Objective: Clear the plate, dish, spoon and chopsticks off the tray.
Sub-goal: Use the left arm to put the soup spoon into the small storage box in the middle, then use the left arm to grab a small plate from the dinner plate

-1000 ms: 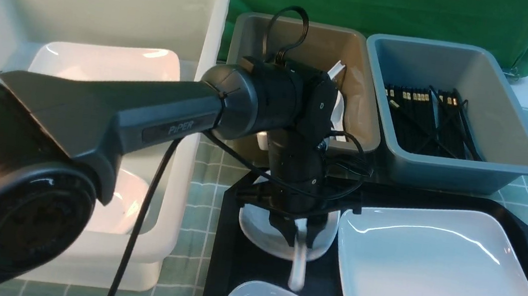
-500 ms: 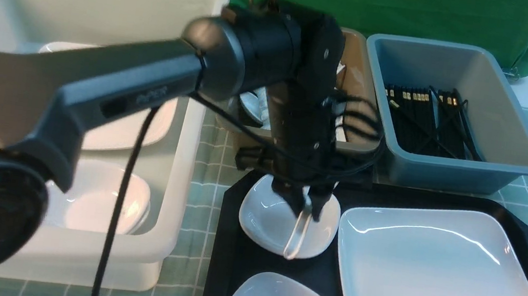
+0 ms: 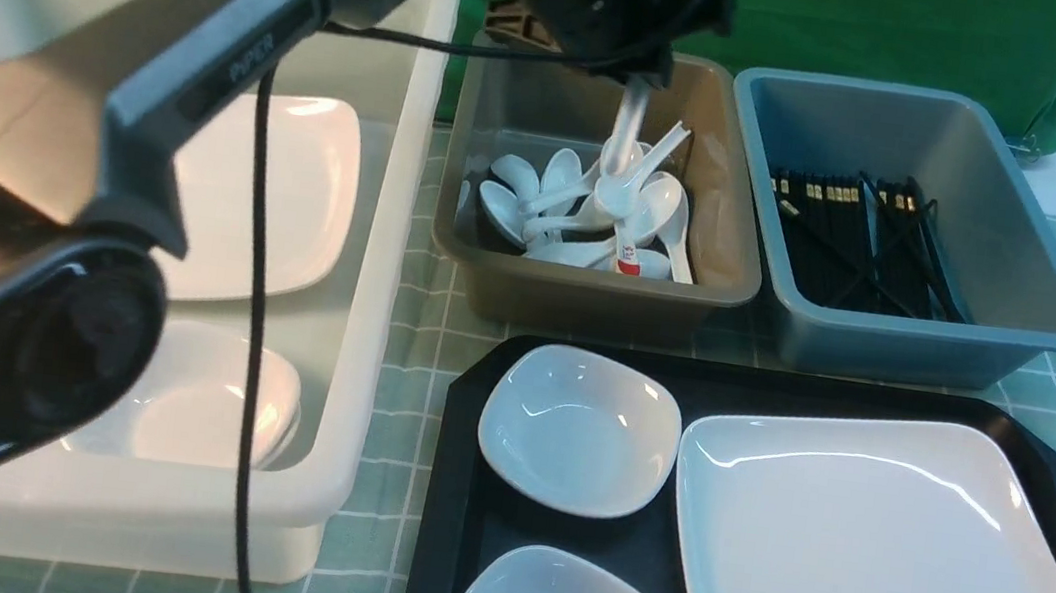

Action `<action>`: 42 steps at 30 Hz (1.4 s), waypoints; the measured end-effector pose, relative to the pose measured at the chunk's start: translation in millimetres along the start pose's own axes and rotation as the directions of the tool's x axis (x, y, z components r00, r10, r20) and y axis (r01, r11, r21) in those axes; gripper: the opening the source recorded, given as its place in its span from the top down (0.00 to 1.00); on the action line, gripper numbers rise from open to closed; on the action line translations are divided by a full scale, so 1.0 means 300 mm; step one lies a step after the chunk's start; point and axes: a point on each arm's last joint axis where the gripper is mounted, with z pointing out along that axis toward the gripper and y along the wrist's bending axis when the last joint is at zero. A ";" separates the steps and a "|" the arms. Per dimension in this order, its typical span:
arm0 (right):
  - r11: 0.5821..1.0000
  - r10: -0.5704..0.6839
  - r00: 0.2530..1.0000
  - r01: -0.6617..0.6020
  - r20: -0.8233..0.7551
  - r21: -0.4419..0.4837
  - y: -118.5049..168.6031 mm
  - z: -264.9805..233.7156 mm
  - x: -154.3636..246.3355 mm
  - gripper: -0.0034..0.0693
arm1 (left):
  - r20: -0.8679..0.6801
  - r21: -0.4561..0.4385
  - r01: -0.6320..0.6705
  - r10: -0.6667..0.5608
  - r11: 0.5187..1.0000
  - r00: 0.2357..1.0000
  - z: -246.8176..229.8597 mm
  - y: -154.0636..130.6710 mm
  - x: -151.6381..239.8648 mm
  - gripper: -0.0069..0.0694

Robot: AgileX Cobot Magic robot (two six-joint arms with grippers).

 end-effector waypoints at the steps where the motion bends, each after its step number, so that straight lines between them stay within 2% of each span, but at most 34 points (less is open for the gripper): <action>1: 1.000 0.000 1.000 0.000 0.000 0.000 0.000 0.000 0.000 0.87 | -0.003 -0.008 0.004 -0.004 1.000 1.000 0.021 0.020 0.001 0.73; 3: 1.000 0.000 1.000 0.000 0.001 0.000 0.000 0.000 0.000 0.86 | -0.027 -0.022 0.011 -0.012 1.000 1.000 0.049 0.046 0.011 0.67; 9: 1.000 0.000 1.000 0.000 0.001 0.000 0.000 0.000 0.000 0.86 | -0.137 -0.053 -0.023 0.015 0.998 0.990 0.016 0.051 0.023 0.38; 11: 1.000 0.000 1.000 0.000 0.001 0.000 0.000 0.000 0.000 0.86 | -0.181 -0.057 -0.035 0.024 0.998 0.983 -0.018 0.044 0.022 0.35; 12: 1.000 0.000 1.000 0.000 0.001 0.000 0.000 0.000 0.000 0.86 | -0.191 -0.050 -0.048 0.037 0.998 0.981 -0.040 0.037 0.017 0.36; 13: 1.000 0.000 1.000 0.000 0.001 0.000 0.000 0.000 0.000 0.85 | -0.201 -0.030 -0.056 0.049 0.998 0.978 -0.060 0.027 0.015 0.42; 15: 1.000 0.000 1.000 0.000 -0.002 0.000 0.000 0.000 0.000 0.85 | -0.197 0.033 -0.063 0.068 0.997 0.978 -0.120 -0.005 0.003 0.56; 16: 1.000 0.000 1.000 0.000 -0.002 0.000 0.000 0.000 0.001 0.85 | -0.191 0.078 -0.072 0.086 0.994 0.978 -0.169 -0.029 -0.003 0.70; 17: 1.000 0.000 1.000 0.000 -0.002 0.001 0.000 0.000 0.001 0.85 | -0.196 0.084 -0.074 0.090 0.994 0.977 -0.173 -0.032 0.001 0.74; 18: 1.000 0.000 1.000 0.000 -0.007 0.000 0.000 0.000 0.002 0.85 | -0.185 0.129 -0.098 0.121 0.987 0.975 -0.250 -0.072 0.002 0.82; 19: 1.000 0.000 1.000 0.000 -0.011 0.000 0.000 0.000 0.003 0.84 | -0.192 0.139 -0.112 0.138 0.984 0.972 -0.293 -0.094 0.016 0.86; 23: 1.000 -0.004 1.000 0.004 -0.018 -0.001 0.000 0.000 0.005 0.84 | -0.284 0.098 -0.190 0.211 0.977 0.935 -0.403 -0.142 0.136 0.90; 24: 1.000 -0.005 1.000 0.005 -0.018 -0.001 0.000 0.000 0.006 0.83 | -0.352 0.089 -0.206 0.224 0.975 0.909 -0.406 -0.145 0.208 0.90; 25: 1.000 -0.005 1.000 0.005 -0.019 -0.002 0.000 0.000 0.006 0.83 | -0.346 0.093 -0.210 0.229 0.973 0.910 -0.418 -0.152 0.207 0.90; 26: 1.000 -0.005 1.000 0.005 -0.020 -0.002 0.000 0.000 0.006 0.83 | -0.426 0.093 -0.219 0.237 0.971 0.873 -0.410 -0.152 0.295 0.91; 29: 1.000 -0.005 1.000 0.005 -0.021 -0.002 0.001 0.000 0.006 0.83 | -0.508 0.107 -0.252 0.271 0.962 0.817 -0.363 -0.165 0.451 0.89; 30: 1.000 -0.005 1.000 0.005 -0.021 -0.002 0.001 0.000 0.006 0.83 | -0.510 0.106 -0.250 0.269 0.962 0.817 -0.359 -0.163 0.456 0.89; 31: 1.000 -0.005 1.000 0.005 -0.021 -0.002 0.001 0.000 0.006 0.83 | -0.517 0.113 -0.267 0.286 0.957 0.807 -0.341 -0.168 0.488 0.88; 34: 1.000 -0.005 1.000 0.005 -0.021 -0.002 0.001 0.000 0.006 0.83 | -0.520 0.117 -0.334 0.344 0.935 0.782 -0.262 -0.174 0.576 0.74; 35: 1.000 -0.005 1.000 0.005 -0.021 -0.002 0.001 0.000 0.006 0.83 | -0.517 0.117 -0.338 0.348 0.934 0.782 -0.254 -0.174 0.579 0.74; 37: 1.000 -0.005 1.000 0.005 -0.021 -0.002 0.001 0.000 0.006 0.83 | -0.527 0.107 -0.363 0.363 0.925 0.768 -0.203 -0.171 0.603 0.59; 38: 1.000 -0.005 1.000 0.005 -0.021 -0.002 0.001 0.000 0.006 0.83 | -0.529 0.107 -0.363 0.362 0.926 0.767 -0.199 -0.169 0.606 0.57; 39: 1.000 -0.005 1.000 0.005 -0.021 -0.002 0.001 0.000 0.006 0.83 | -0.548 0.102 -0.366 0.360 0.925 0.755 -0.173 -0.162 0.621 0.49; 42: 1.000 -0.005 1.000 0.005 -0.020 -0.002 0.000 0.000 0.006 0.83 | -0.607 0.092 -0.374 0.350 0.923 0.714 -0.130 -0.143 0.656 0.35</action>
